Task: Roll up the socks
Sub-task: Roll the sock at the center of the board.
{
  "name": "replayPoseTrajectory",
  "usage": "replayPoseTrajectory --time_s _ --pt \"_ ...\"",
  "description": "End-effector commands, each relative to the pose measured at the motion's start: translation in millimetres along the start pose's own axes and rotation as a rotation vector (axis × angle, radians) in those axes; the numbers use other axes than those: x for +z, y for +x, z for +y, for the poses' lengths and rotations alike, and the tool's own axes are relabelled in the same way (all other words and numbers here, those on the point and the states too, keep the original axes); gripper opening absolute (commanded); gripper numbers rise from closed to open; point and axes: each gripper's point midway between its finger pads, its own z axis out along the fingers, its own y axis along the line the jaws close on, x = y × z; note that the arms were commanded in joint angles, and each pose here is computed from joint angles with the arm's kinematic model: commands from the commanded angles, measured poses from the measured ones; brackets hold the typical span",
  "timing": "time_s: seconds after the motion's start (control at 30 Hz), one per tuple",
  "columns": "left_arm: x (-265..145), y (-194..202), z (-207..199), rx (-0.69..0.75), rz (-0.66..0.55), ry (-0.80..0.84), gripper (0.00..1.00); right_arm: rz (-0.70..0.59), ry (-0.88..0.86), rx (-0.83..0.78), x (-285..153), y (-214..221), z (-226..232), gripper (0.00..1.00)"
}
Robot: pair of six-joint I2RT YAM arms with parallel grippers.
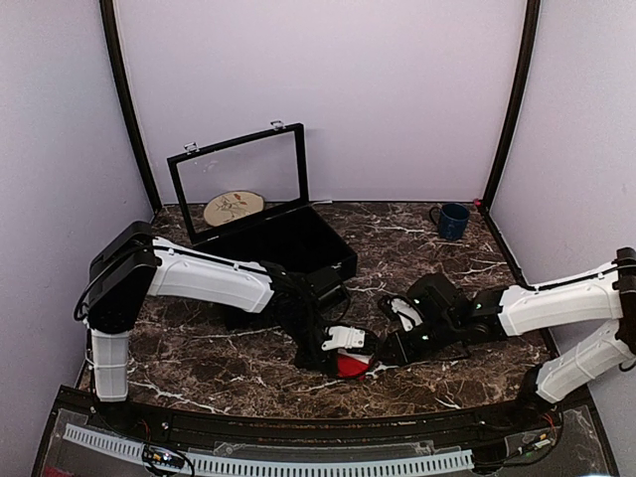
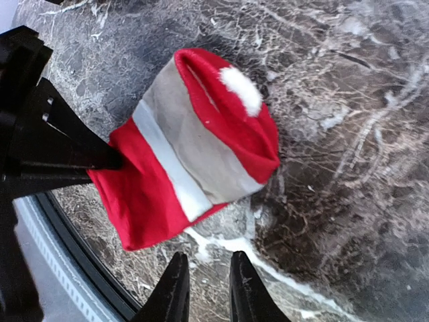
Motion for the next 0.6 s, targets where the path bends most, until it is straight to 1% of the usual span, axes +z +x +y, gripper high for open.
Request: replayPoseTrajectory --time_s 0.0,0.13,0.37,0.57 --pt "-6.5 7.1 -13.5 -0.059 0.034 0.108 0.00 -0.145 0.110 -0.024 -12.2 -14.2 -2.8 0.21" --pt "-11.9 2.8 -13.0 -0.081 0.012 0.141 0.00 -0.176 0.156 -0.117 -12.7 -10.3 9.6 0.21" --pt "-8.6 -0.8 -16.3 -0.117 -0.001 0.210 0.00 -0.214 0.243 -0.314 -5.3 3.1 35.4 0.21" --pt "-10.2 -1.2 -16.3 -0.146 -0.021 0.250 0.00 -0.263 0.298 -0.451 -3.4 6.9 56.2 0.26"
